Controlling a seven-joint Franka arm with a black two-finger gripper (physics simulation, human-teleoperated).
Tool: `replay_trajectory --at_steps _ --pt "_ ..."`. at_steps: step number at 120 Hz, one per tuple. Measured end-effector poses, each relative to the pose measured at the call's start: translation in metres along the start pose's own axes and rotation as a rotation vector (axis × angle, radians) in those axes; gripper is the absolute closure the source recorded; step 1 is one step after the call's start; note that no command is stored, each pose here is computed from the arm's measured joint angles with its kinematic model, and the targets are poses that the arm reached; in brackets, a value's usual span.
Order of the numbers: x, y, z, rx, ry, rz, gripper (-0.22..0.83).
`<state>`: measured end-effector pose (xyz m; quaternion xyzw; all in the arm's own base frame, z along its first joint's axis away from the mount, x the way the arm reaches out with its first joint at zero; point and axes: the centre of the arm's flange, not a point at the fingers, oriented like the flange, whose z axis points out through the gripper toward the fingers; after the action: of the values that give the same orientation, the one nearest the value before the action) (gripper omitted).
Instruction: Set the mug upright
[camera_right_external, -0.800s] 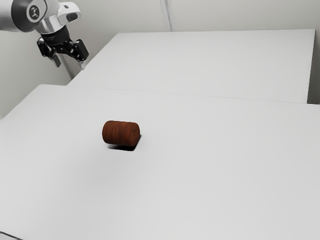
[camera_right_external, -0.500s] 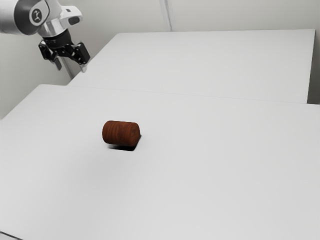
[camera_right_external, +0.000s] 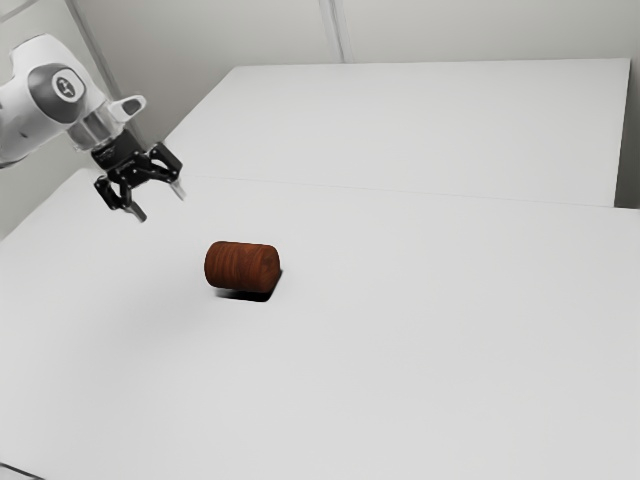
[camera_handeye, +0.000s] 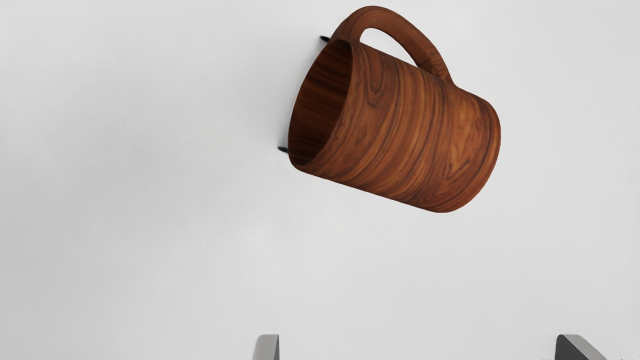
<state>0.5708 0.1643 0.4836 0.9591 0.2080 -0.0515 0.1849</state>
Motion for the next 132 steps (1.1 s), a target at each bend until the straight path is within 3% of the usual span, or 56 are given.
replay_trajectory --at_steps 33,88,132 --pt "0.029 -0.042 0.052 -0.142 -0.074 -0.031 0.0" --pt "0.087 -0.08 0.105 -0.316 -0.064 0.016 0.0" --pt "0.097 -0.077 0.155 -0.493 -0.078 0.009 0.0"
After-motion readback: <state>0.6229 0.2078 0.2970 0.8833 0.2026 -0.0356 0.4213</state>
